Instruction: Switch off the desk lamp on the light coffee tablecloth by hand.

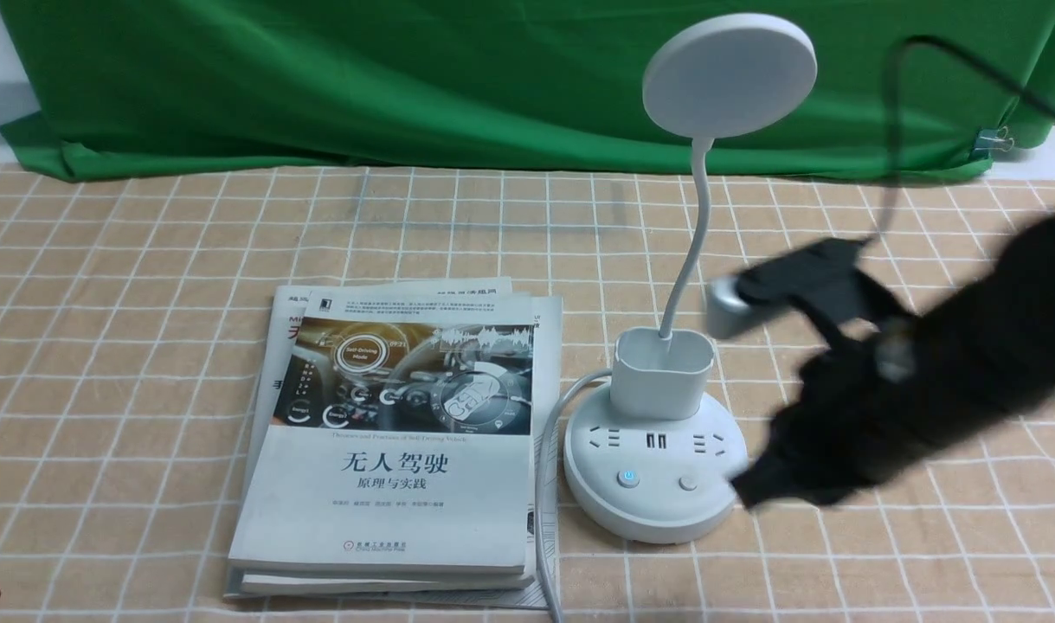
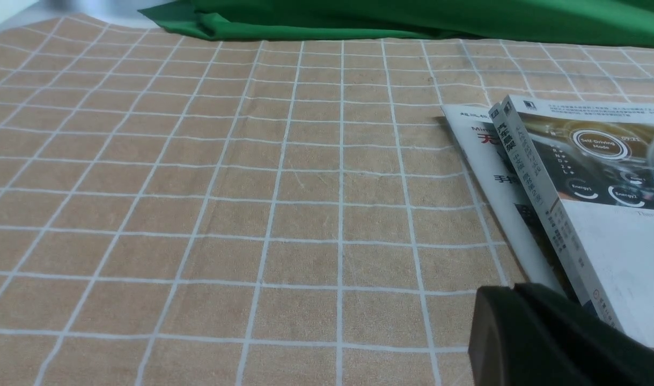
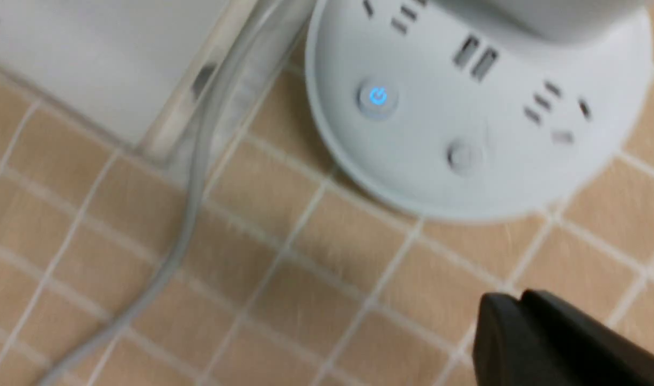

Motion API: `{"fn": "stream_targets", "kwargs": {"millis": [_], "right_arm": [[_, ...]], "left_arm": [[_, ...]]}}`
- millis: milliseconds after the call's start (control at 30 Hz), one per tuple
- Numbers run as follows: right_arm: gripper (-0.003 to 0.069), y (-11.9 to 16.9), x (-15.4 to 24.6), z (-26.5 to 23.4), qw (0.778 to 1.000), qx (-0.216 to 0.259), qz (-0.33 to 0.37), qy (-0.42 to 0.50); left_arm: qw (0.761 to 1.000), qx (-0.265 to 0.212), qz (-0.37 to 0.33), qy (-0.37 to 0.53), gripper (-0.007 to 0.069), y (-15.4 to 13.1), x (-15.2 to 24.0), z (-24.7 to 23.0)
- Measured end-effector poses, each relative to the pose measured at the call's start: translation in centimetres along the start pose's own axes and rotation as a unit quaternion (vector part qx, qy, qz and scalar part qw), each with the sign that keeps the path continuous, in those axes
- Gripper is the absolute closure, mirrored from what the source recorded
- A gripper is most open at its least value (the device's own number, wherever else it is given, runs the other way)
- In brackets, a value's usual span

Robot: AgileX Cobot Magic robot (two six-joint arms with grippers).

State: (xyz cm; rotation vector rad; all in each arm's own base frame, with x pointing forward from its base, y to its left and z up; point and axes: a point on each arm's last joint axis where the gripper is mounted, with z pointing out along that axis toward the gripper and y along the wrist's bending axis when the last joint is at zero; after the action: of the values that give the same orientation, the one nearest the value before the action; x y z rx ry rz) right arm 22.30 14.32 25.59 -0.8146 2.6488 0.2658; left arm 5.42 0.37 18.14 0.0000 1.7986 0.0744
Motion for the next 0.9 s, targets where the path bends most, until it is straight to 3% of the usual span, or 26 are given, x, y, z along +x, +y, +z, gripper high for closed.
{"fn": "stream_targets", "kwargs": {"millis": [267, 733, 900], "right_arm": [[0.0608, 0.6, 4.4, -3.9, 0.999, 0.002, -0.002, -0.053], [0.0588, 0.9, 5.0, -8.1, 0.982, 0.017, -0.018, -0.188], [0.0634, -0.6, 8.0, -8.3, 0.956, 0.064, -0.003, -0.287]], "left_arm": [[1.000, 0.000, 0.000, 0.000, 0.0621, 0.0, 0.0, 0.0], [1.000, 0.000, 0.000, 0.000, 0.0621, 0.0, 0.0, 0.0], [1.000, 0.000, 0.000, 0.000, 0.0621, 0.0, 0.0, 0.0]]}}
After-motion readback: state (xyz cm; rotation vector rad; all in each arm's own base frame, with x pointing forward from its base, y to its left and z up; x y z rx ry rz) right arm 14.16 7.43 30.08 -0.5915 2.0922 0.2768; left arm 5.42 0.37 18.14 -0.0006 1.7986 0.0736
